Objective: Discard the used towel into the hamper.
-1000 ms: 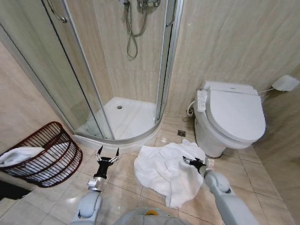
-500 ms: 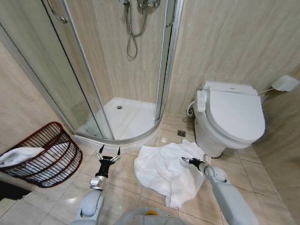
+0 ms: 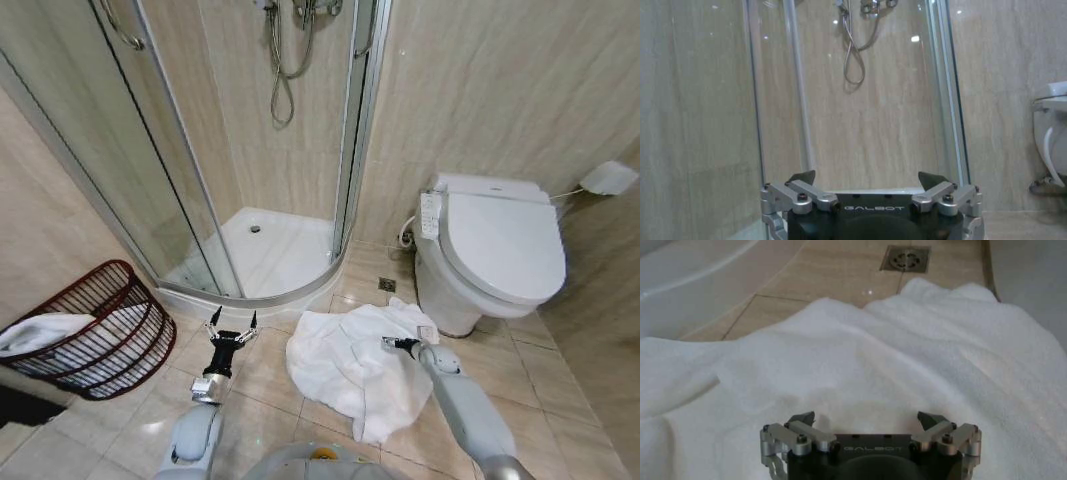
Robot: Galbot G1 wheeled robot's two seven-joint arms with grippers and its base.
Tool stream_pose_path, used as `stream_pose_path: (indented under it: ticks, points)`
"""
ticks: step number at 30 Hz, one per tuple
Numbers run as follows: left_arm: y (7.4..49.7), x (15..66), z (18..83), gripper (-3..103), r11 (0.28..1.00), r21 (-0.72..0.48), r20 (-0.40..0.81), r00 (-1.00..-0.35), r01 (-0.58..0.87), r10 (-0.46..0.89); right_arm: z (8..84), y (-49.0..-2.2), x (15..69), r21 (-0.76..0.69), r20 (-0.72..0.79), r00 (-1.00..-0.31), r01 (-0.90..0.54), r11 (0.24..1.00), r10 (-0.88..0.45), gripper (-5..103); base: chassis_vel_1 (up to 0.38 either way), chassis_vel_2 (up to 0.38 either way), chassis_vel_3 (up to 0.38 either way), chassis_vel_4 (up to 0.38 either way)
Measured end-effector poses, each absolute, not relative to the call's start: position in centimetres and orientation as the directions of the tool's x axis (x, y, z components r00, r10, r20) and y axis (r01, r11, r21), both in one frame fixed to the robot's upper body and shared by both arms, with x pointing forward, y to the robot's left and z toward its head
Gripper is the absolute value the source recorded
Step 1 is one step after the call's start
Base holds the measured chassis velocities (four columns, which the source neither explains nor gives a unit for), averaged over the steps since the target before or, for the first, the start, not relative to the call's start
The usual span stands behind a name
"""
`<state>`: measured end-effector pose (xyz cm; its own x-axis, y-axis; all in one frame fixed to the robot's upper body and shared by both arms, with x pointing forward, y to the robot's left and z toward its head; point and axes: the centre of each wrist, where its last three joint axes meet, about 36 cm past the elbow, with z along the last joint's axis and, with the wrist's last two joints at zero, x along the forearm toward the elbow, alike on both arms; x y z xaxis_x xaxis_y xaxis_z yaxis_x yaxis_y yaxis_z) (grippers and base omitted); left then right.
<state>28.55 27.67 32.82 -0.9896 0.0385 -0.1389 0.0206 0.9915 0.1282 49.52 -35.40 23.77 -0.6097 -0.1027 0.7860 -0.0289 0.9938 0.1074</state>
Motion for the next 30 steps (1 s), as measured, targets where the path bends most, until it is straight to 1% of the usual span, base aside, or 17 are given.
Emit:
stream_pose_path:
  ticks: [12, 13, 15, 17, 18, 20, 21, 24, 26, 28, 29, 30]
  points:
    - [27.2, 29.2, 33.8, 100, 0.992, 0.126, -0.143, -0.989, 0.028, 0.047, 21.6, -35.7, 50.6, 0.119, 0.789, -0.607, -0.003, 0.993, -0.096, 100, 0.000, 0.000, 0.000, 0.000]
    - [27.2, 29.2, 33.8, 100, 0.991, 0.127, -0.143, -0.989, 0.029, 0.047, 21.5, -35.8, 50.6, 0.123, 0.789, -0.606, -0.002, 0.992, -0.099, 101, 0.000, 0.000, 0.000, 0.000]
    - [27.2, 29.3, 33.9, 100, 0.991, 0.127, -0.143, -0.989, 0.030, 0.048, 21.4, -35.8, 50.7, 0.128, 0.788, -0.607, 0.000, 0.992, -0.102, 100, 0.000, 0.000, 0.000, 0.000]
    - [27.0, 29.3, 34.1, 100, 0.993, 0.118, -0.140, -0.989, 0.031, 0.048, 21.2, -35.8, 50.9, 0.137, 0.786, -0.609, 0.006, 0.991, -0.105, 92, 0.000, 0.000, 0.000, 0.000]
    - [27.0, 29.3, 34.1, 100, 0.993, 0.118, -0.140, -0.989, 0.031, 0.048, 21.2, -35.8, 50.9, 0.137, 0.786, -0.609, 0.006, 0.991, -0.105, 92, 0.000, 0.000, 0.000, 0.000]
    - [26.8, 29.2, 34.5, 100, 0.993, 0.110, -0.142, -0.989, 0.033, 0.049, 21.1, -35.9, 51.1, 0.141, 0.784, -0.612, 0.012, 0.990, -0.104, 82, 0.000, 0.000, 0.000, 0.000]
    - [26.8, 29.2, 34.5, 100, 0.993, 0.110, -0.142, -0.989, 0.033, 0.049, 21.1, -35.9, 51.1, 0.141, 0.784, -0.612, 0.012, 0.990, -0.104, 82, 0.000, 0.000, 0.000, 0.000]
    - [26.9, 29.2, 34.9, 100, 0.993, 0.109, -0.147, -0.988, 0.036, 0.052, 20.9, -35.9, 51.1, 0.144, 0.780, -0.617, 0.019, 0.989, -0.102, 65, 0.000, 0.000, 0.000, 0.000]
    - [26.9, 29.2, 34.9, 100, 0.993, 0.110, -0.147, -0.988, 0.036, 0.053, 20.8, -35.9, 51.1, 0.146, 0.779, -0.618, 0.021, 0.989, -0.102, 65, 0.000, 0.000, 0.000, 0.000]
    - [27.0, 29.2, 35.0, 100, 0.993, 0.112, -0.147, -0.988, 0.037, 0.053, 20.6, -35.9, 51.0, 0.150, 0.777, -0.622, 0.026, 0.988, -0.102, 54, 0.000, 0.000, 0.000, 0.000]
    - [27.0, 29.2, 35.0, 100, 0.993, 0.112, -0.147, -0.988, 0.037, 0.053, 20.6, -35.9, 51.0, 0.150, 0.777, -0.622, 0.026, 0.988, -0.102, 54, 0.000, 0.000, 0.000, 0.000]
    - [27.1, 29.2, 34.9, 100, 0.993, 0.112, -0.147, -0.988, 0.037, 0.054, 20.6, -35.9, 50.9, 0.152, 0.776, -0.623, 0.029, 0.988, -0.101, 49, 0.000, 0.000, 0.000, 0.000]
